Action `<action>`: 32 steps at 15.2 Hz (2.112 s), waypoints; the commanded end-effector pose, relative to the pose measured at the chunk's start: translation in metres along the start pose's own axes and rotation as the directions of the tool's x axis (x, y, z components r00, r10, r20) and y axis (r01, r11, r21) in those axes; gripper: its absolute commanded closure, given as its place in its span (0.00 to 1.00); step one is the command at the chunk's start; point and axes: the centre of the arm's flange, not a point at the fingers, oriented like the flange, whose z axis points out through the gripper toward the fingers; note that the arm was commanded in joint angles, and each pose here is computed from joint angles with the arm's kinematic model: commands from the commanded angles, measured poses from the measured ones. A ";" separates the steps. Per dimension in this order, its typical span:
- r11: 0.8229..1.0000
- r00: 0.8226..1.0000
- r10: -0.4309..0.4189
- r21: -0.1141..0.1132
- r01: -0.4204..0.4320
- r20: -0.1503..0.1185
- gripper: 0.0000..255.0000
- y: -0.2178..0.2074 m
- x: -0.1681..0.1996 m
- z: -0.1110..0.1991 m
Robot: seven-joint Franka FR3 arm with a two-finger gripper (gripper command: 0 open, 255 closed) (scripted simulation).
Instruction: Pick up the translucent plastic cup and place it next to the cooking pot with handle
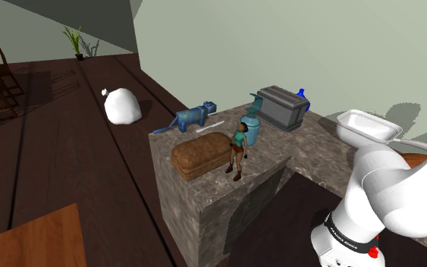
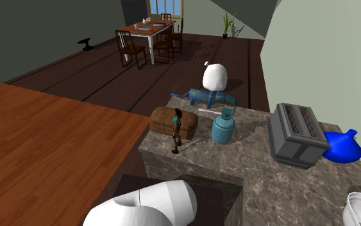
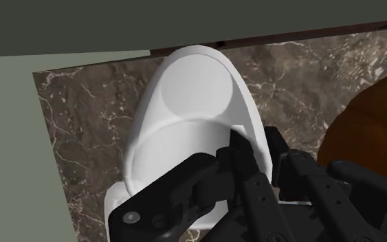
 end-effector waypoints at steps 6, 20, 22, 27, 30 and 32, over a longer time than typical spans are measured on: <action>0.999 0.999 0.007 0.050 -0.005 -0.036 1.00 0.000 0.000 0.071; 0.999 0.999 0.007 0.050 -0.005 -0.036 0.00 0.000 0.000 0.076; 0.999 0.999 0.007 0.050 -0.005 -0.036 0.00 0.001 -0.001 0.050; 0.999 0.999 0.007 0.050 -0.005 -0.036 0.00 0.002 -0.002 0.026; 0.999 0.999 0.007 0.050 -0.005 -0.036 0.00 0.002 -0.002 0.026; 0.999 0.999 0.007 0.050 -0.005 -0.036 0.00 0.002 -0.002 0.026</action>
